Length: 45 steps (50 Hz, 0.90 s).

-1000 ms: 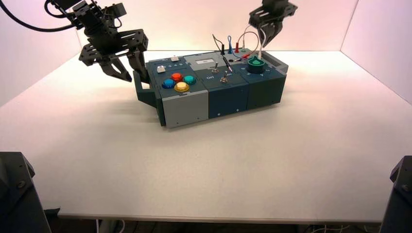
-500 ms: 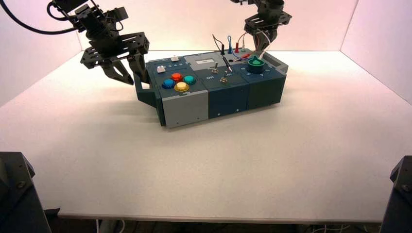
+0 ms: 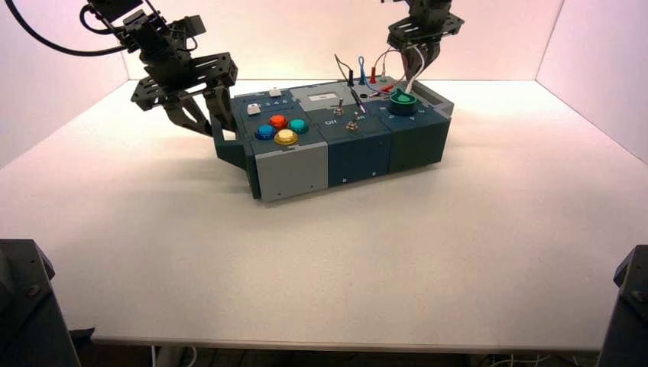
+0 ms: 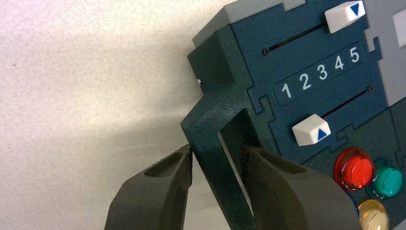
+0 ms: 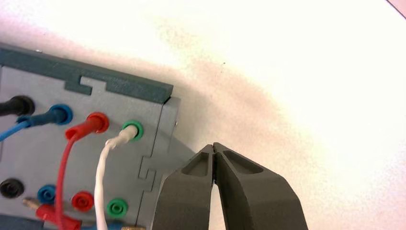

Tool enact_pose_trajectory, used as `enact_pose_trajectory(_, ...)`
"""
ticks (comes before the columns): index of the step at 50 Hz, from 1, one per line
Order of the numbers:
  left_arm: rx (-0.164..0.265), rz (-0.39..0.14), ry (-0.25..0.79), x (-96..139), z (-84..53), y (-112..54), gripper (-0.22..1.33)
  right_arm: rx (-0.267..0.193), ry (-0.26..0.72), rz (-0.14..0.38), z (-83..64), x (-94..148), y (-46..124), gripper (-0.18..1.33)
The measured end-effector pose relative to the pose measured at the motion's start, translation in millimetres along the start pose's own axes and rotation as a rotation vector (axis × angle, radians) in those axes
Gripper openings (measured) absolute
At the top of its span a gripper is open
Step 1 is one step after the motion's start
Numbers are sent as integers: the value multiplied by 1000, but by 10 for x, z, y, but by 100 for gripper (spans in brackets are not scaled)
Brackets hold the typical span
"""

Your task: Move the box closer.

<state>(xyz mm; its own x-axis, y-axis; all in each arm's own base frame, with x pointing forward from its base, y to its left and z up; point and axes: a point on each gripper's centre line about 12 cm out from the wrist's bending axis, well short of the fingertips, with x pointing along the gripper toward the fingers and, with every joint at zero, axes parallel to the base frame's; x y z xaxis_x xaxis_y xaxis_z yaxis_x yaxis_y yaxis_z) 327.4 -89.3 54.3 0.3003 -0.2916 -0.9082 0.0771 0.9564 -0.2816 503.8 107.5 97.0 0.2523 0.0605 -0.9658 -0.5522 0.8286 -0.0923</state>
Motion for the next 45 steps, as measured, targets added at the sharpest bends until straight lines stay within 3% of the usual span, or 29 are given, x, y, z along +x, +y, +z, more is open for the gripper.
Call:
enact_pose_trajectory(29, 10, -8, 10, -5, 5, -13, 102, -18, 26, 10, -139, -28, 49, -15)
enact_pose_trajectory(45, 29, -10, 19, 13, 8, -14, 102, -18, 51, 21, -291, -83, 112, -15)
